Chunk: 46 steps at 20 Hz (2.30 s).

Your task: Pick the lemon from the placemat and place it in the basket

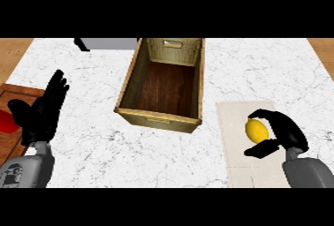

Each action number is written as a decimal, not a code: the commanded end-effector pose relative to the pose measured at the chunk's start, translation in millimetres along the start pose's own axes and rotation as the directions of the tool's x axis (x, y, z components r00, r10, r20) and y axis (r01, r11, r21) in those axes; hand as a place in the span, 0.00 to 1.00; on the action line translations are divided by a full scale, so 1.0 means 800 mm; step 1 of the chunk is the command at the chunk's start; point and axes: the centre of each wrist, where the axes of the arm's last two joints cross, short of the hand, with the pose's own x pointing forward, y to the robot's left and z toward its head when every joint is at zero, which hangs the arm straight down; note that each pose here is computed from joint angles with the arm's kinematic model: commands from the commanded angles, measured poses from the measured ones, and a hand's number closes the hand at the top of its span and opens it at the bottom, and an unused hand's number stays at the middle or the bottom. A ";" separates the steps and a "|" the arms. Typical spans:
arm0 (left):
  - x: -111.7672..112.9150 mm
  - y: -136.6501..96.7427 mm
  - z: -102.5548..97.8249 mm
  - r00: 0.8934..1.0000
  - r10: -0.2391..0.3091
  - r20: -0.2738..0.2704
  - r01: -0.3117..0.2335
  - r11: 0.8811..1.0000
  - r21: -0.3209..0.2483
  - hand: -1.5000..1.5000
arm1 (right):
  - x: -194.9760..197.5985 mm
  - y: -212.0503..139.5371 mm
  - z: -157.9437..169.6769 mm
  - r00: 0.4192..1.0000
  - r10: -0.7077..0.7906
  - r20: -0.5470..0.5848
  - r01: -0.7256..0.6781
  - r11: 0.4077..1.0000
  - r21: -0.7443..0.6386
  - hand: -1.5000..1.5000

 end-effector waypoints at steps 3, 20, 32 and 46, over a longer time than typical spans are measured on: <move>0.007 0.012 -0.015 1.000 -0.017 -0.006 0.017 1.000 -0.010 0.50 | -0.010 0.045 -0.006 0.998 -0.041 0.040 0.037 0.996 0.083 1.00; 0.007 -0.023 -0.009 1.000 0.010 0.010 -0.010 0.998 -0.063 0.50 | 0.233 0.173 0.143 0.845 -0.178 0.504 -0.007 0.939 0.343 1.00; 0.016 -0.024 -0.013 1.000 0.017 0.002 -0.017 0.999 -0.033 0.50 | 0.298 0.160 0.277 0.552 -0.555 0.622 0.479 0.822 0.308 1.00; 0.006 -0.008 -0.011 1.000 -0.003 0.000 0.003 1.000 -0.026 0.50 | 0.350 0.072 0.251 0.560 -0.543 0.626 0.626 0.772 0.108 1.00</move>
